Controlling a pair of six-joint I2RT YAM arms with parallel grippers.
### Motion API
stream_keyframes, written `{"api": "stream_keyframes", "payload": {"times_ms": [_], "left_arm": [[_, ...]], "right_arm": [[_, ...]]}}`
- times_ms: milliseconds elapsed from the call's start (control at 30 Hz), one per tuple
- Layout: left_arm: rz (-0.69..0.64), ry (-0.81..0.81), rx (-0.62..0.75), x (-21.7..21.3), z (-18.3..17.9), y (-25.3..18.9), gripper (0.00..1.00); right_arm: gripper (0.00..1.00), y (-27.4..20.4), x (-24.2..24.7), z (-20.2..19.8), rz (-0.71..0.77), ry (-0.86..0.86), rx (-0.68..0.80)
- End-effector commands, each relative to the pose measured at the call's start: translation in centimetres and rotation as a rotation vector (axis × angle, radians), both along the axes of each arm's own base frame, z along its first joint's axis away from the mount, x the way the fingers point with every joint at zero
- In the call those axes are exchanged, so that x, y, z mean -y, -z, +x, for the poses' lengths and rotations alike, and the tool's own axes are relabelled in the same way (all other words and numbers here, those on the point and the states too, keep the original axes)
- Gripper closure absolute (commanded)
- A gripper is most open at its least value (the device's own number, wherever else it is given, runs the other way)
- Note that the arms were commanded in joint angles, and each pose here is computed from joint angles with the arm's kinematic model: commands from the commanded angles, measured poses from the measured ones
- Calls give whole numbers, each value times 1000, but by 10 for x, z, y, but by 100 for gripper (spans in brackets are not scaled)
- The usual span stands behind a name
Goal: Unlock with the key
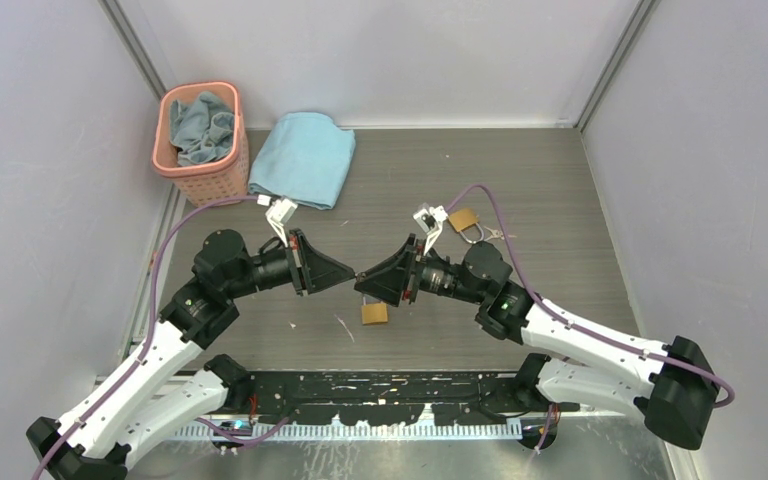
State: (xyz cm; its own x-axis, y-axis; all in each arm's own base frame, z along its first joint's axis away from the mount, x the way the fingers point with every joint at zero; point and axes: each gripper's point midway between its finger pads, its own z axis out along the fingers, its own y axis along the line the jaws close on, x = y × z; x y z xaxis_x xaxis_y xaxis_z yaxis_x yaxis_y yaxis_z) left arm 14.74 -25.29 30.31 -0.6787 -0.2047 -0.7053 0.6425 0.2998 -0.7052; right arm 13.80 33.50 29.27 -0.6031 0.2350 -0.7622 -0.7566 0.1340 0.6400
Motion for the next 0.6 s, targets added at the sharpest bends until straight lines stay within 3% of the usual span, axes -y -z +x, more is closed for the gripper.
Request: {"api": "stream_keyframes", "payload": {"times_ms": [0,567], "left_arm": [[-35,-27,52,-1,4,-14,100],[-24,-57,47,-3,9,-7,100]], "right_arm": [[56,-42,-1,-6,117,-31,71],[72,-49,-6,1,162,-6,71]]}}
